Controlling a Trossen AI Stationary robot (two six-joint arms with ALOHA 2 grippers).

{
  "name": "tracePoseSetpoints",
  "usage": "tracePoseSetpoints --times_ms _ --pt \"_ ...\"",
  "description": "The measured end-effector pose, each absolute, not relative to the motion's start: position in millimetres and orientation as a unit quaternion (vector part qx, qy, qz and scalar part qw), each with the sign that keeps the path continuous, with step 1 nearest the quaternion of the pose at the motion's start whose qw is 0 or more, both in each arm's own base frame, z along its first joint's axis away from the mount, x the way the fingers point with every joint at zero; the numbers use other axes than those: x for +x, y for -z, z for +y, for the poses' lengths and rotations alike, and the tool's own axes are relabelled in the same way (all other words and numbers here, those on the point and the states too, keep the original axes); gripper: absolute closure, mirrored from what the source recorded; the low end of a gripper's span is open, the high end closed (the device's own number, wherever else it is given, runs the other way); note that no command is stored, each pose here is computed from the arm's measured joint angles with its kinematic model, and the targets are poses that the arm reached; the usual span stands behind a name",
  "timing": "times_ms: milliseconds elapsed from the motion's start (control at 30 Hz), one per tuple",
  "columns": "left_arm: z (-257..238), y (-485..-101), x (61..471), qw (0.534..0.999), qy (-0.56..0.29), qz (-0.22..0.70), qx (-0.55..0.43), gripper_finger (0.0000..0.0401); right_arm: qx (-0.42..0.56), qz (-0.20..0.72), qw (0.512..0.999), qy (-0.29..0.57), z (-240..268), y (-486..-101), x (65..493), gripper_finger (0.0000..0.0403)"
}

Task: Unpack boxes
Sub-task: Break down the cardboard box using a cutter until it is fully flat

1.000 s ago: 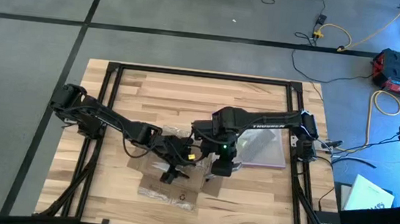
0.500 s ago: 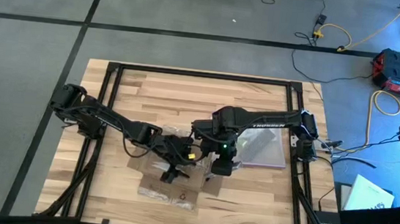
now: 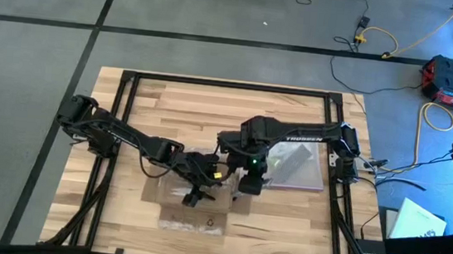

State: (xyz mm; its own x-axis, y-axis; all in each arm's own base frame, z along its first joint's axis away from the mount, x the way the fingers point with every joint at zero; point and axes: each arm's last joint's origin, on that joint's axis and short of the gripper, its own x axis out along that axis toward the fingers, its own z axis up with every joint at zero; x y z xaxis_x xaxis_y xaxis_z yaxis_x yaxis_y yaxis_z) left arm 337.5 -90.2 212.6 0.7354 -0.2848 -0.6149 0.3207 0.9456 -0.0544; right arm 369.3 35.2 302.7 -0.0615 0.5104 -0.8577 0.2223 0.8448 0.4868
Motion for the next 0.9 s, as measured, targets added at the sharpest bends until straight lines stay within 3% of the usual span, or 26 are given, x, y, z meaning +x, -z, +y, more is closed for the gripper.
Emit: tracePoseSetpoints --times_ms 900 --pt "-92 -213 337 0.929 0.177 0.323 0.032 0.0165 0.269 0.688 0.671 -0.064 12 -332 352 0.0300"
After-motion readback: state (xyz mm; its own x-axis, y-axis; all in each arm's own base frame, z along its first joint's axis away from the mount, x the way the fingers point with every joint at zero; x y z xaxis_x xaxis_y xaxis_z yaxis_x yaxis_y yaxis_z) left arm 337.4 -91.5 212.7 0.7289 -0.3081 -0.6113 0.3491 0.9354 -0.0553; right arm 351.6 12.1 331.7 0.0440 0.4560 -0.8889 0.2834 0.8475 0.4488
